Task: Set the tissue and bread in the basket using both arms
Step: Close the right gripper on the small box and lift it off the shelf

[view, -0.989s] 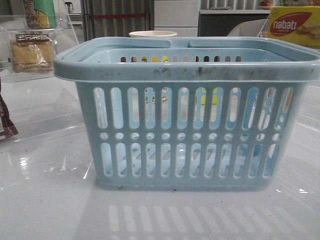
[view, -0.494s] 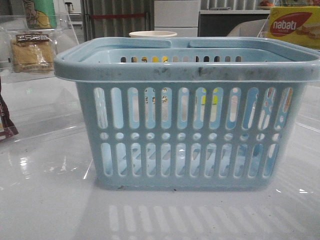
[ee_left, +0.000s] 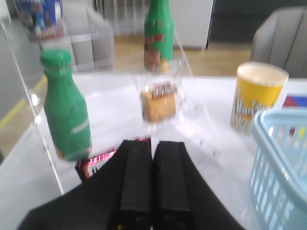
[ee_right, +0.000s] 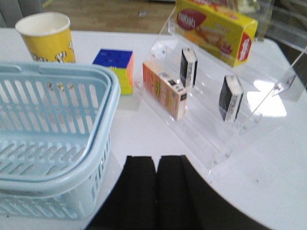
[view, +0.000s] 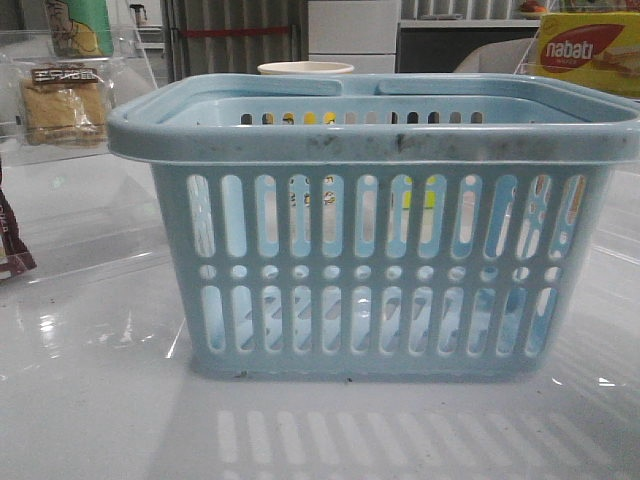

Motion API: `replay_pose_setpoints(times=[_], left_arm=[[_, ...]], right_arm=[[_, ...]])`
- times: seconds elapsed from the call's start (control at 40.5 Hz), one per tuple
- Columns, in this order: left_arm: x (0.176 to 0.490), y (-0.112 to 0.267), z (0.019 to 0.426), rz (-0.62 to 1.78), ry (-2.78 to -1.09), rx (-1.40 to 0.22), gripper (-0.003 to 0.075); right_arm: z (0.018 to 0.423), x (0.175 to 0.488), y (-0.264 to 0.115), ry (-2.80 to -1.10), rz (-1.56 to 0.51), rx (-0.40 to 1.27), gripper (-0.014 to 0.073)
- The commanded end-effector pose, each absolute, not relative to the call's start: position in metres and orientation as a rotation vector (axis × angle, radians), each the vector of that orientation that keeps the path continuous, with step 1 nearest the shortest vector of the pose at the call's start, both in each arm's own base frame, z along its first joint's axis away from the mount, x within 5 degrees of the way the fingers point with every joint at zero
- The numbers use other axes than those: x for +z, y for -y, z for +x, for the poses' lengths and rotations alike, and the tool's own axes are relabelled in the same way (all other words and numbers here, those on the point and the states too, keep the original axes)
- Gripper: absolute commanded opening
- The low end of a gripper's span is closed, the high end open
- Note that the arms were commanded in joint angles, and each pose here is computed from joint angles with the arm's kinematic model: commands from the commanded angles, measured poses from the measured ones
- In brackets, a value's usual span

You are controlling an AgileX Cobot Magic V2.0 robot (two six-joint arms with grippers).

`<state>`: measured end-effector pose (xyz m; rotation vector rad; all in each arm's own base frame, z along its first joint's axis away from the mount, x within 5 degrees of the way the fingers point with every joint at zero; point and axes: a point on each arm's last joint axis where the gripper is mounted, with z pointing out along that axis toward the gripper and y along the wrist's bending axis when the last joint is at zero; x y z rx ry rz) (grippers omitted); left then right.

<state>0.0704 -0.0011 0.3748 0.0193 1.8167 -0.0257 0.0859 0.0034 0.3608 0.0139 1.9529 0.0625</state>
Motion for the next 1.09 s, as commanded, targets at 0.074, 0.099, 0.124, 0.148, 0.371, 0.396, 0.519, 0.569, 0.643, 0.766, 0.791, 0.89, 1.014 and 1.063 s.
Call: replay_pose_setpoints(times=[0.074,0.099,0.124,0.148,0.371,0.396,0.519,0.569,0.643,0.766,0.791,0.89,1.014,1.063], left_arm=[[0.378,0.004,0.090,0.025,-1.854,-0.038,0.0093],[0.376,0.004,0.091,0.025,-1.868,-0.037,0.0093],[0.376,0.004,0.093,0.025,-1.879,-0.037,0.0093],[0.375,0.004,0.095,0.025,-1.886,-0.036,0.0093],[0.368,0.006,0.111,0.028,-1.950,-0.032,0.0106],[0.367,0.006,0.113,0.028,-1.961,-0.031,0.0127],[0.364,0.006,0.120,0.031,-1.988,-0.028,0.0335],[0.363,0.006,0.122,0.032,-1.998,-0.024,0.0436],[0.361,0.007,0.126,0.033,-2.010,-0.024,0.0519],[0.359,0.007,0.129,0.033,-2.023,-0.023,0.0527],[0.359,0.007,0.129,0.033,-2.023,-0.023,0.0527],[0.360,0.007,0.129,0.033,-2.021,-0.023,0.0527],[0.360,0.007,0.129,0.033,-2.021,-0.023,0.0527],[0.360,0.007,0.129,0.033,-2.021,-0.023,0.0527]], right_arm=[[0.110,0.365,-0.003,-1.974,0.024,0.065,0.0028],[0.113,0.362,-0.003,-1.989,0.025,0.065,0.0028],[0.116,0.360,-0.003,-2.007,0.026,0.066,0.0028],[0.119,0.357,-0.003,-2.020,0.026,0.066,0.0028],[0.142,0.339,-0.003,-2.165,0.029,0.068,0.0057],[0.143,0.338,-0.003,-2.178,0.029,0.069,0.0092],[0.151,0.332,-0.002,-2.219,0.029,0.063,0.0353],[0.155,0.330,-0.002,-2.229,0.028,0.059,0.0461],[0.160,0.327,-0.001,-2.245,0.024,0.047,0.0561],[0.171,0.324,0.003,-2.246,0.011,-0.016,0.0573],[0.173,0.324,0.005,-2.240,0.030,-0.014,0.0573],[0.185,0.328,0.016,-2.226,0.124,-0.035,0.0573],[0.204,0.332,0.033,-2.239,0.213,-0.075,0.0573],[0.213,0.334,0.040,-2.244,0.243,-0.088,0.0573]])
